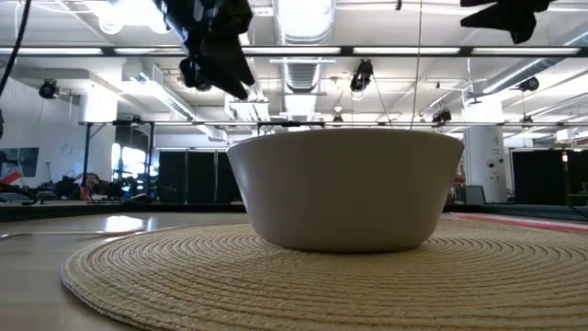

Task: Pick & Place Utensil
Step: Move the blue cup to the top right of the brown placemat

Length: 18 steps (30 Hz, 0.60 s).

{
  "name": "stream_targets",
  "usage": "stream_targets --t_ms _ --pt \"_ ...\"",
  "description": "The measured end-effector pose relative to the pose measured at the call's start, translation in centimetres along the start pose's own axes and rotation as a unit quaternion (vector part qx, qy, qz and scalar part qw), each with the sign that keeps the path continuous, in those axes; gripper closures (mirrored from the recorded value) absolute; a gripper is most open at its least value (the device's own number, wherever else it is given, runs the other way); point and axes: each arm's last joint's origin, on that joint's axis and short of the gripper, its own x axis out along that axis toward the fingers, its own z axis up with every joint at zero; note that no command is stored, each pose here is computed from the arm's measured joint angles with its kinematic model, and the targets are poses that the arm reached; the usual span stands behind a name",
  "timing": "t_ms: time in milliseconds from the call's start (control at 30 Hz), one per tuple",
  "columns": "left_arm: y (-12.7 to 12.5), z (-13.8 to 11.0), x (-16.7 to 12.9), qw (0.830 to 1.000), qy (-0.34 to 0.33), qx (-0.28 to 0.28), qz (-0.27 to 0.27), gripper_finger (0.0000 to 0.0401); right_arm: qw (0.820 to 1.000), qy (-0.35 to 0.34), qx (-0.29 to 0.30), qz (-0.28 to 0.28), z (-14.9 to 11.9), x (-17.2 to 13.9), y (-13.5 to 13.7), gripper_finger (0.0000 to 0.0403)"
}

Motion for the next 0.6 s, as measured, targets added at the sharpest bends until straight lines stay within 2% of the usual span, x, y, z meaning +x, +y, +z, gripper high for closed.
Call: stream_targets --t_ms 133,367,600 --pt "1.1 -0.9 -0.2 0.998 -0.058 0.013 -0.011 0.0223 0.997 0.022 -0.025 -0.066 1.6 0.1 0.0 0.0192" --pt "2.4 -1.7 -0.1 0.987 -0.144 0.062 -0.013 0.0223 0.989 0.048 -0.03 -0.14 3.9 0.7 -0.3 0.0192" --pt "3.6 -2.5 0.6 0.982 -0.16 0.099 0.008 0.0223 0.971 0.09 -0.038 -0.22 5.3 2.0 -1.4 0.0192"
